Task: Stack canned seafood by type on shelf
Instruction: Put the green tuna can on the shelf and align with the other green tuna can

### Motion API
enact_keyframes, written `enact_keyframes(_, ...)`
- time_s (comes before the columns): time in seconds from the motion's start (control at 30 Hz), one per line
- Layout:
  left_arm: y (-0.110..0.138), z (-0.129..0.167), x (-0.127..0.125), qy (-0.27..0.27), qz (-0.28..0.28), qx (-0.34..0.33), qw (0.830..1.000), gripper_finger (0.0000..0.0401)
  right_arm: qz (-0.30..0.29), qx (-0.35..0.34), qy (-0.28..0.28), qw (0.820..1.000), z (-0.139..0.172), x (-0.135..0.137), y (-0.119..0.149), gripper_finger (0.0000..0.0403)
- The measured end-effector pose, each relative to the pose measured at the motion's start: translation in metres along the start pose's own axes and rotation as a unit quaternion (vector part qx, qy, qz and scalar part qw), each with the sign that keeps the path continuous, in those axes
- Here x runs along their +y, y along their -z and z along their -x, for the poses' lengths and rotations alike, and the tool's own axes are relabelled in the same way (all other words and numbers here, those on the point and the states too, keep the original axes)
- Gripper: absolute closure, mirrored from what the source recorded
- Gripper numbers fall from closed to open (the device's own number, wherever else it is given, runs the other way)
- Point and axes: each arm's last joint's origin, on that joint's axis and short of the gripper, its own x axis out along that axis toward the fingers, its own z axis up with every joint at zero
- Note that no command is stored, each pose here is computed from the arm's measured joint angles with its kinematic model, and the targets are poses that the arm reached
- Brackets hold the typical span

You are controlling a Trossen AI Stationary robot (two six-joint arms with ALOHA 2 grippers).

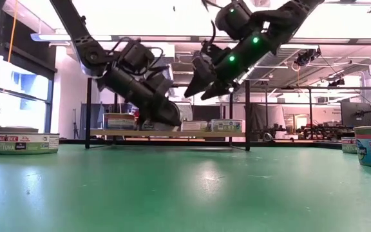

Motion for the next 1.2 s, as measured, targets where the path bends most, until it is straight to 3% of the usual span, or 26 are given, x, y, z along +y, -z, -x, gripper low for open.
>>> enact_keyframes(0.33, -0.032, 0.048, -0.046, 0.042, -0.050, -0.046, 0.997, 0.0401, 0.050, 0.046, -0.019, 0.998, 0.026, 0.014, 0.002, 0.0029)
enact_keyframes(0.47, -0.054, 0.078, -0.059, -0.014, -0.110, -0.051, 0.993, 0.0401, 0.079, 0.059, -0.032, 0.995, 0.038, 0.036, 0.010, 0.0029)
enact_keyframes(0.6, -0.073, 0.096, -0.065, -0.078, -0.193, -0.011, 0.978, 0.0388, 0.108, 0.081, -0.046, 0.990, 0.054, 0.062, 0.023, 0.0029)
enact_keyframes(0.77, -0.088, 0.098, -0.059, -0.095, -0.244, 0.030, 0.965, 0.0308, 0.117, 0.099, -0.034, 0.988, 0.080, 0.091, 0.043, 0.0029)
enact_keyframes(1.03, -0.080, 0.077, -0.020, -0.110, -0.258, 0.099, 0.955, 0.0127, 0.129, 0.072, 0.006, 0.989, 0.122, 0.126, 0.069, 0.0029)
enact_keyframes(1.2, -0.073, 0.057, 0.005, -0.106, -0.264, 0.123, 0.951, 0.0058, 0.129, 0.058, 0.000, 0.990, 0.133, 0.135, 0.074, 0.0029)
